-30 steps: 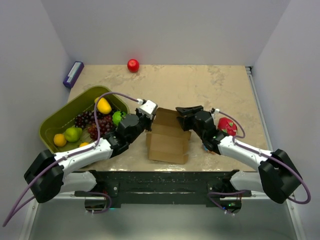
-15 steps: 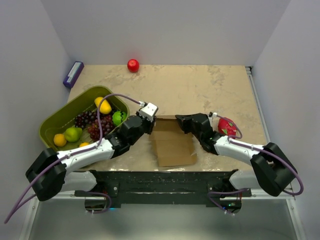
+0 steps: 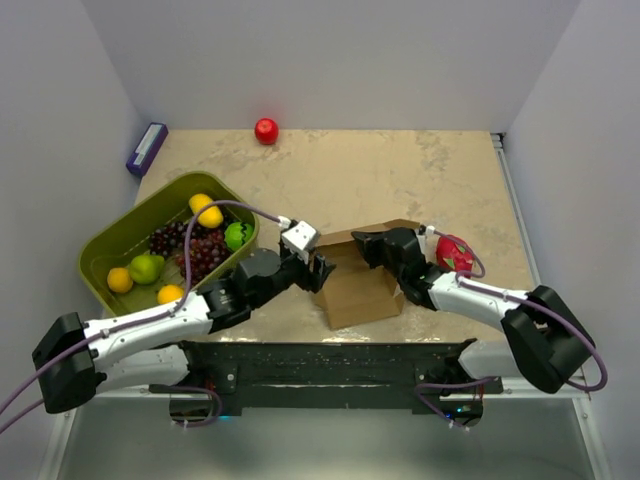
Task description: Fold the paper box
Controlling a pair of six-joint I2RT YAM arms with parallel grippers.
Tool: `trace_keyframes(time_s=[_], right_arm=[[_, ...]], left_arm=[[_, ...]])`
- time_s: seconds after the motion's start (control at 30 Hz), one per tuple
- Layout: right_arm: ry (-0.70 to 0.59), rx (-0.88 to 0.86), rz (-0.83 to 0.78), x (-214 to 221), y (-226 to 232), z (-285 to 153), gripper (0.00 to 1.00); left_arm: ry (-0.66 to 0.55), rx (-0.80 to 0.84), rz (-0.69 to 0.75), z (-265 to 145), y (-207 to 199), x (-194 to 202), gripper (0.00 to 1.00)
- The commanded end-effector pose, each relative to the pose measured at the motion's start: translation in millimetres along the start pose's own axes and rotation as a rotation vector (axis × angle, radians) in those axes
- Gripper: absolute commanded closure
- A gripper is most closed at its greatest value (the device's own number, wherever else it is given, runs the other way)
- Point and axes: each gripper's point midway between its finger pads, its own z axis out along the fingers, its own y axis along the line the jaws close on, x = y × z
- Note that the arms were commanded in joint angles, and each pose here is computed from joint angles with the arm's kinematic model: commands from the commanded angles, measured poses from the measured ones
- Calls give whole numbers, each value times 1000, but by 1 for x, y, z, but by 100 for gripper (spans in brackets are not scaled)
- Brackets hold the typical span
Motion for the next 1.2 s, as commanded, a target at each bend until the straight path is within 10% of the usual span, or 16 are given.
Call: trace_keyframes(time_s=[0.0,1.17], right_arm=[[-50,-28,1,-9,7,-5,96],[-73,-22,-18,-16,2,-11,99]], left_arm=[[94,162,-58,3,-44,44,40],[398,-208,-151,14,26,184,81]])
